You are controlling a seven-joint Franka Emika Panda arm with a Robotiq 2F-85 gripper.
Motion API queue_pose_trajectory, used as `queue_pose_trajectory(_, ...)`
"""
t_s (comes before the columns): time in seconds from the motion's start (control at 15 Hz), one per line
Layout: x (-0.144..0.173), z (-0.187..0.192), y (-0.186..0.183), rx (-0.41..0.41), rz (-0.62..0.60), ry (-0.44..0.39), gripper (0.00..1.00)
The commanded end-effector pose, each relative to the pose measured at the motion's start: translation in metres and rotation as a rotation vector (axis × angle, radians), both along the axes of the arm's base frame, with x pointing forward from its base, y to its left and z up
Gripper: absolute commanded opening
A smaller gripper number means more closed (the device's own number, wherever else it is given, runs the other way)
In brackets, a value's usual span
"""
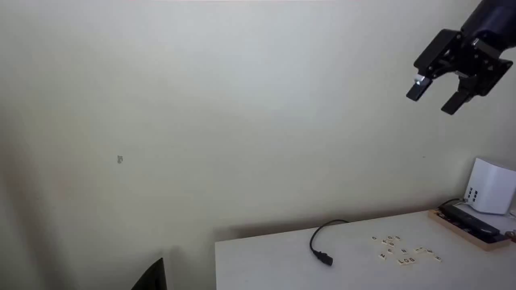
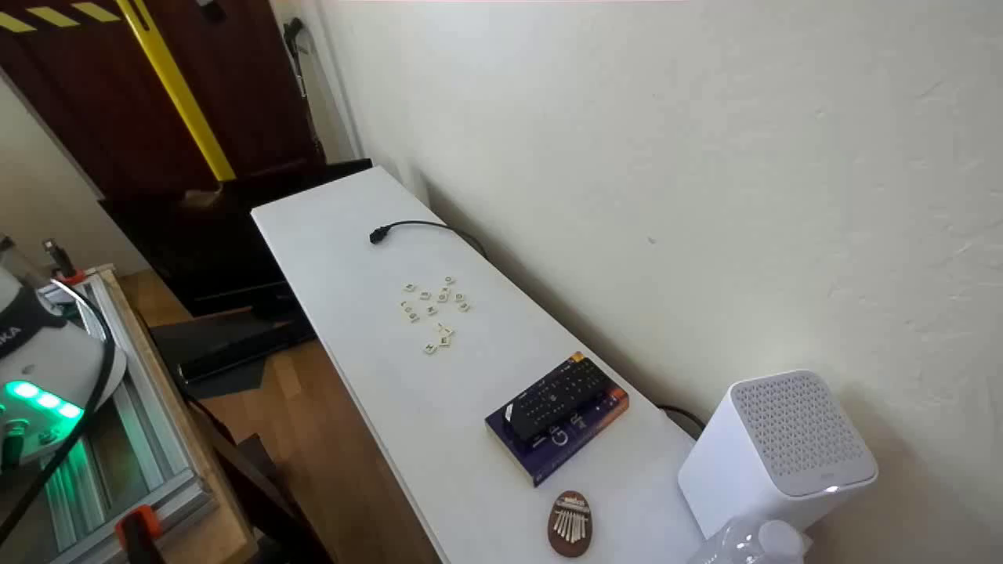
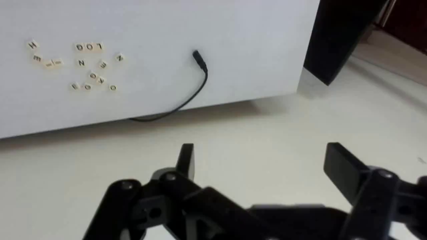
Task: Replace the letter L with H on the lined up letters on the ;eft to spell the word HOG
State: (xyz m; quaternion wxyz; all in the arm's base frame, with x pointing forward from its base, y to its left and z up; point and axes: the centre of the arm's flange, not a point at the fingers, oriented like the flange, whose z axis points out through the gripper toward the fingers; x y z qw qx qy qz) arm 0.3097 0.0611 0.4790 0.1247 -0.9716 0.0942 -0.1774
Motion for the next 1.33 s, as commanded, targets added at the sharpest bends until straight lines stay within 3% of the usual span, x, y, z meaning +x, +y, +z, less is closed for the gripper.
queue_pose_trajectory(0.0, -0.002, -0.014, -0.001, -0.005, -0.001, 0.033, 1.00)
queue_pose_trajectory(0.13, -0.004, -0.032, -0.002, -0.010, -0.002, 0.073, 1.00)
queue_pose_trajectory(0.53, -0.004, -0.033, -0.002, -0.011, -0.002, 0.077, 1.00)
queue_pose_trajectory(0.93, 0.028, -0.062, -0.009, 0.016, -0.142, 0.128, 1.00)
queue_pose_trajectory(1.27, 0.039, -0.097, -0.024, 0.011, -0.223, 0.220, 1.00)
